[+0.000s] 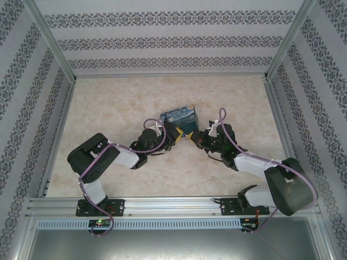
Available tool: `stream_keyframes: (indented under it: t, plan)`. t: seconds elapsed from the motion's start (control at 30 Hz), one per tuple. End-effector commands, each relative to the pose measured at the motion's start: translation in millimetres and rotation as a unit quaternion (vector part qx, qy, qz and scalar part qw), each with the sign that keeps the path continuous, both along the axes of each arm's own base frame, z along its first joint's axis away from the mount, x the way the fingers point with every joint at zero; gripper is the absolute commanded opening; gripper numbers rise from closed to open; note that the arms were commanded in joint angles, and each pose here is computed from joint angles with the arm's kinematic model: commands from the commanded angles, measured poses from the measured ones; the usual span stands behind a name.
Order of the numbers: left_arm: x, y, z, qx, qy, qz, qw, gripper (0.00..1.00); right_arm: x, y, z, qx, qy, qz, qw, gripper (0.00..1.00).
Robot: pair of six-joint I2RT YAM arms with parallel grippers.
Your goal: Unlock a padlock with a key
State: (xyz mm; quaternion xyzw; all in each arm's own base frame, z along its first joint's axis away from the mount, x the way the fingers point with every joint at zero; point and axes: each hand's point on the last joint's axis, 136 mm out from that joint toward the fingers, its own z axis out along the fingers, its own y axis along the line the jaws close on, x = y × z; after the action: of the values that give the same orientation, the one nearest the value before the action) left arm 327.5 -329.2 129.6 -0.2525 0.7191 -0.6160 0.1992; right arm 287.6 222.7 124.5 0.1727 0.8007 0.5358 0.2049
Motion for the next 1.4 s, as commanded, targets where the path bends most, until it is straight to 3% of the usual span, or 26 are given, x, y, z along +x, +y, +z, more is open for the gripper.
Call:
stream_keyframes:
  t: [0.0, 0.67, 0.93, 1.37]
  plan:
    - [-11.9, -24.6, 67.5, -0.086, -0.072, -0.057, 0.992, 0.00, 10.1, 5.7, 29.5, 0.020, -0.050, 0.023, 0.998, 0.00]
    - [-17.7, -34.6, 59.9, -0.078, -0.065, -0.090, 0.991, 0.00, 28.6, 6.7, 42.9, 0.007, -0.104, 0.094, 0.990, 0.00]
    - [-17.9, -35.7, 62.2, -0.079, -0.066, -0.092, 0.990, 0.00, 33.7, 6.5, 24.4, 0.006, -0.078, 0.088, 0.993, 0.00]
    - [-7.5, -29.7, 66.3, -0.086, -0.068, -0.053, 0.993, 0.00, 6.8, -2.9, 6.7, 0.007, -0.018, 0.037, 0.999, 0.00]
